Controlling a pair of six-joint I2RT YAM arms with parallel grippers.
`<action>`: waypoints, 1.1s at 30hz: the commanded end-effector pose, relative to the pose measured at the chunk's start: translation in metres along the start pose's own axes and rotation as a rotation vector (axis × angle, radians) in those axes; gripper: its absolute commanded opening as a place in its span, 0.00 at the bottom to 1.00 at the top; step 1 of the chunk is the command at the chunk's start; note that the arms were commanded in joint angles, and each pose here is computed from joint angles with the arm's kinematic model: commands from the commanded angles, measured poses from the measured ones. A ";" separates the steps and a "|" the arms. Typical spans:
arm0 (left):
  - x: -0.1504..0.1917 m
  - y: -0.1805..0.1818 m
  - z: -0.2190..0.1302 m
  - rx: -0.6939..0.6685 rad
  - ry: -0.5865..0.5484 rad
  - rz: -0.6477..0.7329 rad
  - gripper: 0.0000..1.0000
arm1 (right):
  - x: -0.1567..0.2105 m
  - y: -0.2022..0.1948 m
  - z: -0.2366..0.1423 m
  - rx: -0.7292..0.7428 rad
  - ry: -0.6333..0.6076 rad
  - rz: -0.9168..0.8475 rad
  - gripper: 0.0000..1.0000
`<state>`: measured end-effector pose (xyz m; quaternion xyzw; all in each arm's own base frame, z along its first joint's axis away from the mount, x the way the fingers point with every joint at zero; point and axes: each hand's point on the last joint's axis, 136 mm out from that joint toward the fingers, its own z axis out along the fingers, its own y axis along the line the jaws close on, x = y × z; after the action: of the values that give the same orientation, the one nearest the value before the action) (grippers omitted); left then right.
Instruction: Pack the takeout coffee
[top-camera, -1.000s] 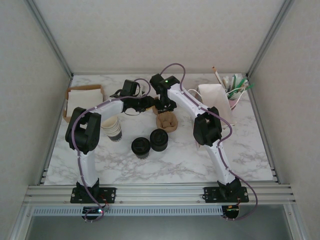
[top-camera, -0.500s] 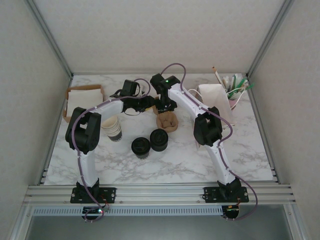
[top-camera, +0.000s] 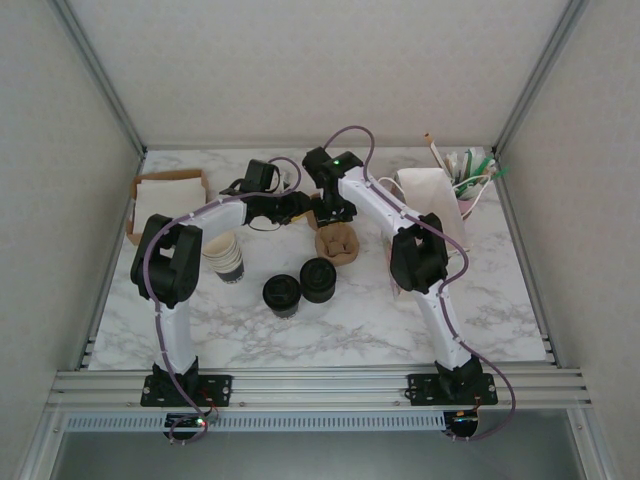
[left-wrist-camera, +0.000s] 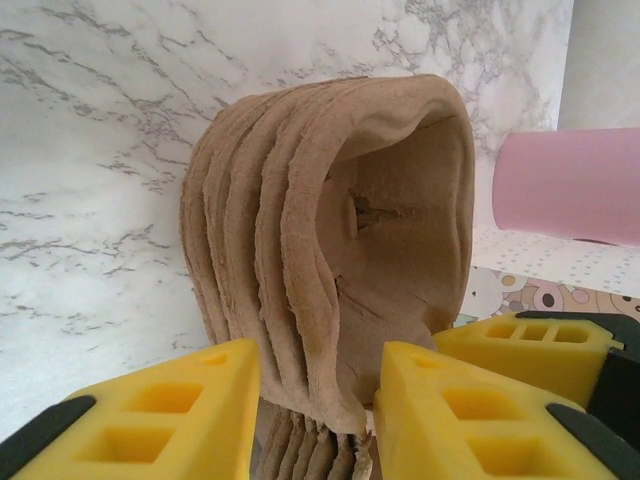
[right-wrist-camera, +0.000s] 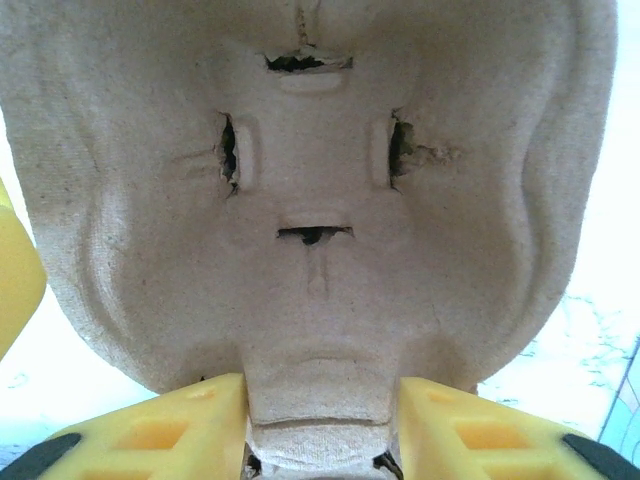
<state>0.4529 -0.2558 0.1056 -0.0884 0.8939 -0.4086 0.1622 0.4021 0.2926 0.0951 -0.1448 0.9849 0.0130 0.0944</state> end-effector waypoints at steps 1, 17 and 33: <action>-0.001 -0.048 -0.010 0.146 -0.006 0.063 0.39 | -0.004 0.021 -0.020 -0.068 -0.060 -0.032 0.43; -0.008 -0.042 -0.023 0.188 -0.020 0.024 0.48 | -0.004 0.017 -0.018 -0.059 -0.059 -0.014 0.42; -0.004 -0.029 -0.003 0.110 0.008 0.026 0.51 | -0.009 0.006 -0.042 -0.044 -0.189 0.000 0.49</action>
<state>0.4536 -0.2649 0.1304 -0.0805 0.8707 -0.4549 0.1686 0.3947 0.2948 0.1105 -0.1474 0.9792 0.0364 0.1348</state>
